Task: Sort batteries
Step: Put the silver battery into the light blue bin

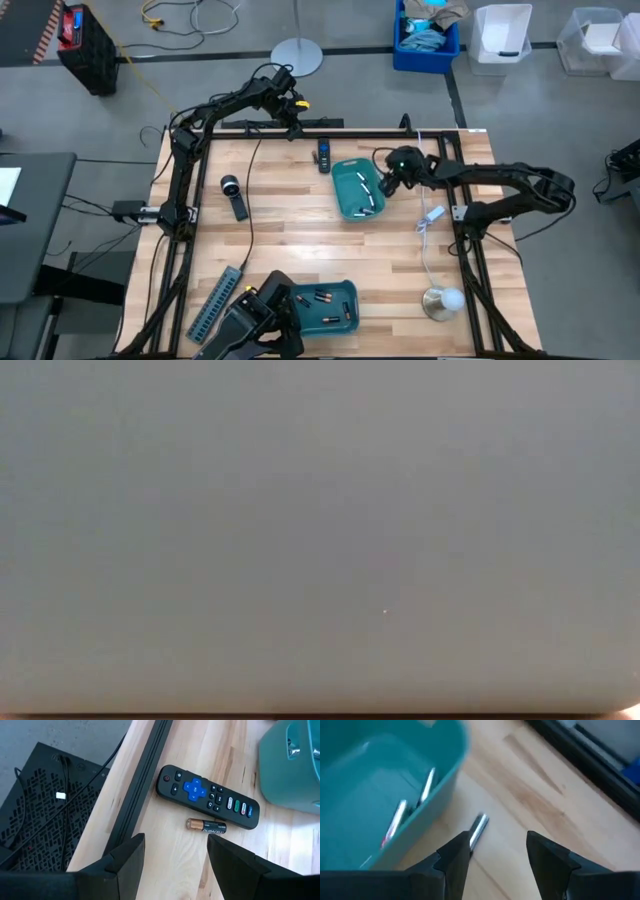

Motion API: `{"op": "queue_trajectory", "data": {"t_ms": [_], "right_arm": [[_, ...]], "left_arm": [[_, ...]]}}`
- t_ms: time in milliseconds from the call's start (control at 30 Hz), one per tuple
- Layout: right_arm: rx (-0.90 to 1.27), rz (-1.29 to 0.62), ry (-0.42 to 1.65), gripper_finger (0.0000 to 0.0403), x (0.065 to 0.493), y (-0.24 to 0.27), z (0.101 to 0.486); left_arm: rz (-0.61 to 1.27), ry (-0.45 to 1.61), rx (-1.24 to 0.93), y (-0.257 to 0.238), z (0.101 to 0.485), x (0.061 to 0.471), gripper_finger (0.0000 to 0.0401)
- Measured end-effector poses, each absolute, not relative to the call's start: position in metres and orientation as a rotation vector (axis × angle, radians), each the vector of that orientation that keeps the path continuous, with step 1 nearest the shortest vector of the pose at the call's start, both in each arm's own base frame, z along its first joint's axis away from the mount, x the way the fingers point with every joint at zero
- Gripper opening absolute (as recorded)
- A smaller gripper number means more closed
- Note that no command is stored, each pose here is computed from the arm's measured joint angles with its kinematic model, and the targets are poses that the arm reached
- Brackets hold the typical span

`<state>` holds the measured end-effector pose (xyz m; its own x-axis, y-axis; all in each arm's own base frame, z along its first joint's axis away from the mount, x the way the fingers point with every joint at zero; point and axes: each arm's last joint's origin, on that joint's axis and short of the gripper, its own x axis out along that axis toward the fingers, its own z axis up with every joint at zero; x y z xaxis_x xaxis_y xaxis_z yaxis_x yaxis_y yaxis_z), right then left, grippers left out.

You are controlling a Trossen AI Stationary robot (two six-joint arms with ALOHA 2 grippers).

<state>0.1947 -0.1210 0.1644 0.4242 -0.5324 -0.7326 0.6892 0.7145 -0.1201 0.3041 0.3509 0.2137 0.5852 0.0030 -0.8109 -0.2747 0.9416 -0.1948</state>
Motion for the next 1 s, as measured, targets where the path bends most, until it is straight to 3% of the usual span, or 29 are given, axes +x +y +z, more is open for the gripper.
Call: {"op": "queue_trajectory", "data": {"t_ms": [200,500,1000], "right_arm": [[0.064,-0.679,0.903,0.0212,0.197,-0.110,0.159],[0.123,-0.704,0.826,0.0212,0.185,-0.102,0.135],[0.111,-0.591,0.753,0.0212,0.201,-0.074,0.137]], "left_arm": [[0.171,0.935,-0.327,0.351,0.214,0.304,0.0209],[0.170,0.937,-0.331,0.351,0.214,0.304,0.0209],[0.174,0.934,-0.333,0.351,0.214,0.304,0.0209]]}}
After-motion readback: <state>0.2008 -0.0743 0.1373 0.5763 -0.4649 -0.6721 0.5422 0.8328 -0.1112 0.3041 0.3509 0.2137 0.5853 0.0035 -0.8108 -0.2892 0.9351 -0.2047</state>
